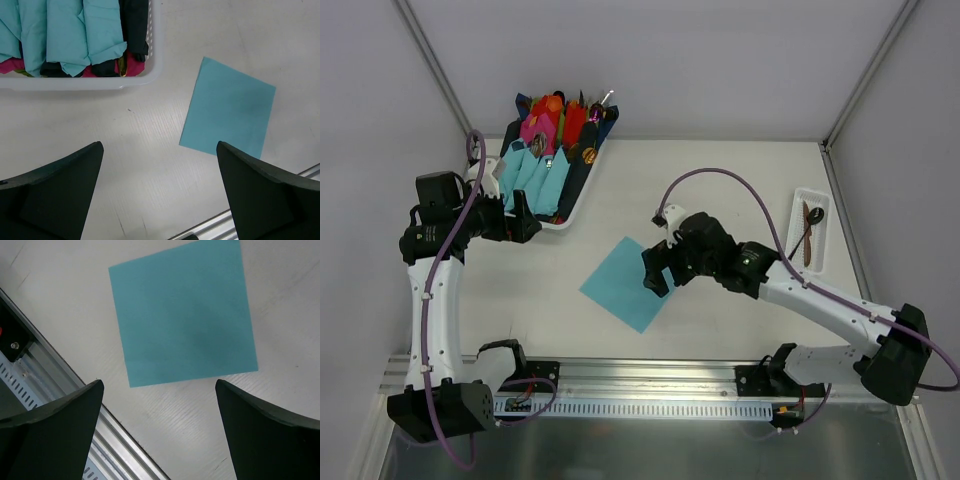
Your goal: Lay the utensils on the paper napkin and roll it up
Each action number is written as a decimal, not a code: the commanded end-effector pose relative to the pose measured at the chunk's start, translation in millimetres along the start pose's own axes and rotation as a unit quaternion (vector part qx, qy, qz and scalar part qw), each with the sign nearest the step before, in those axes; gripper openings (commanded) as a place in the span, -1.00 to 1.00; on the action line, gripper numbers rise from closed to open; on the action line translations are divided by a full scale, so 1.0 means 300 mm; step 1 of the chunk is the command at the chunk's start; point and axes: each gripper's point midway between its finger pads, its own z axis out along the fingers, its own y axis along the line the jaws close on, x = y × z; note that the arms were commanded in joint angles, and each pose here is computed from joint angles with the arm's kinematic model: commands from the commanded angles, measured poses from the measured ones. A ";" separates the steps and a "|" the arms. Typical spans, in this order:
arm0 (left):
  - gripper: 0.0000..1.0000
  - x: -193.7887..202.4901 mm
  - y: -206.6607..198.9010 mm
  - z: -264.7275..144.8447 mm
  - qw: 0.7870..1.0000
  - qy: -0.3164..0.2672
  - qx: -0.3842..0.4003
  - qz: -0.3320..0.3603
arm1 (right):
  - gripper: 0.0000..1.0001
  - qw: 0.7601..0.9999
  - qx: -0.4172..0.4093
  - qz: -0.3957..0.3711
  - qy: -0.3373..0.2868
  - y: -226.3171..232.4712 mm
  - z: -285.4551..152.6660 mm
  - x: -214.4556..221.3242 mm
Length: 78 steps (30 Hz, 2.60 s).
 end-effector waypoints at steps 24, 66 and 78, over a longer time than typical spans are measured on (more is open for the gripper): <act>0.98 -0.013 0.078 0.021 0.993 0.022 -0.068 -0.090 | 0.89 0.970 0.180 0.108 0.119 0.039 0.464 0.106; 0.97 -0.107 0.195 0.097 0.992 0.039 -0.071 -0.094 | 0.84 0.937 0.239 0.204 0.151 -0.402 0.489 0.184; 0.97 -0.088 0.174 0.091 0.993 0.038 -0.058 -0.097 | 0.86 0.943 0.240 0.209 0.099 -0.376 0.372 0.017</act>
